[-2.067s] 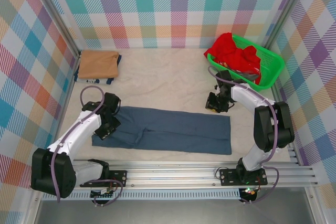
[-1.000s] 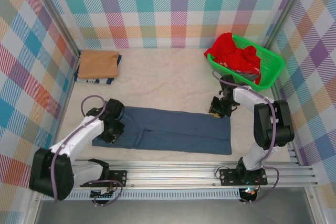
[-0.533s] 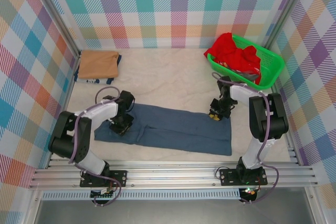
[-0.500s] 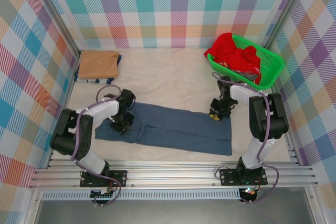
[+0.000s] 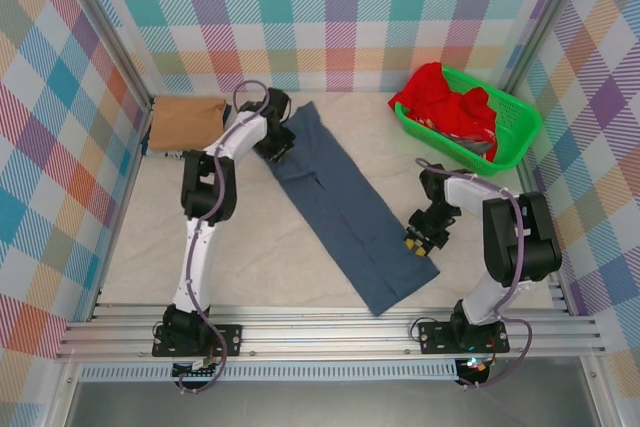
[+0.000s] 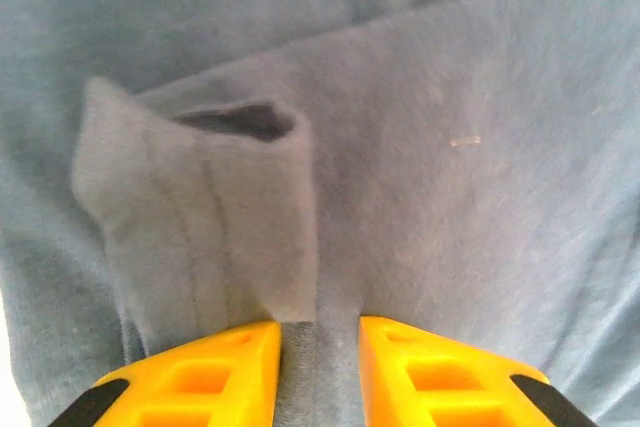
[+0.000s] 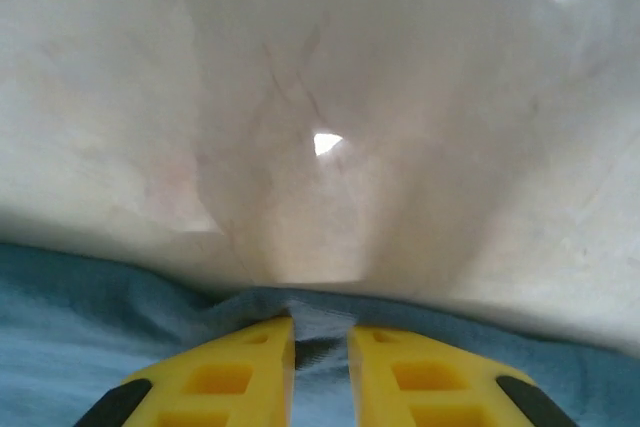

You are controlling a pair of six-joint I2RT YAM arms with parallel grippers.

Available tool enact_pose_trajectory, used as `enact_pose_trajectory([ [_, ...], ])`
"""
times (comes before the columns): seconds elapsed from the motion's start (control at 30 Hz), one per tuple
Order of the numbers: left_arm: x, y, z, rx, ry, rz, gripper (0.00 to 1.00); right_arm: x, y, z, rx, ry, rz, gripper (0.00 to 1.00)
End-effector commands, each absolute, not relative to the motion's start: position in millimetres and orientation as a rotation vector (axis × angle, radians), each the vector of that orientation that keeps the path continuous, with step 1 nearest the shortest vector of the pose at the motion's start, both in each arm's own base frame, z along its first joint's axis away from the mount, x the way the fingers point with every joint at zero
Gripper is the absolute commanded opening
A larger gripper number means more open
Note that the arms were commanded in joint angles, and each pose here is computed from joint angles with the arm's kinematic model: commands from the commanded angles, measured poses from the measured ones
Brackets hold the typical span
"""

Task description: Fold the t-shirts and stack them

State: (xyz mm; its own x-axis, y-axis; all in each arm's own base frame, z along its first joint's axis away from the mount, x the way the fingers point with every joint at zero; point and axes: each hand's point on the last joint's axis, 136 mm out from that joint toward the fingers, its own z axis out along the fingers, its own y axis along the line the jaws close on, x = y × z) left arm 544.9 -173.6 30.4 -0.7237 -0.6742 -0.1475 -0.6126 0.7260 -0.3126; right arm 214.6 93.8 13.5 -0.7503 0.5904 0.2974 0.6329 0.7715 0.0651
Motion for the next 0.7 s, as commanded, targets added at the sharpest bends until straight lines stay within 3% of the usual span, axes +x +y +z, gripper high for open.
enact_pose_trajectory([
  [0.0, 553.8, -179.7, -11.2, -0.974, 2.782, -0.352, 0.29, 191.7, 113.2, 12.9, -0.96, -2.633, -0.204, 0.22],
  [0.27, 617.6, -213.1, -13.2, -0.942, 2.59, -0.733, 0.29, 182.9, 189.4, 9.2, -0.784, -2.617, -0.229, 0.23],
  [0.67, 652.6, -211.2, 27.2, -0.924, 2.435, -0.937, 0.38, 232.1, 246.4, 21.8, -0.691, -2.664, -0.41, 0.27],
])
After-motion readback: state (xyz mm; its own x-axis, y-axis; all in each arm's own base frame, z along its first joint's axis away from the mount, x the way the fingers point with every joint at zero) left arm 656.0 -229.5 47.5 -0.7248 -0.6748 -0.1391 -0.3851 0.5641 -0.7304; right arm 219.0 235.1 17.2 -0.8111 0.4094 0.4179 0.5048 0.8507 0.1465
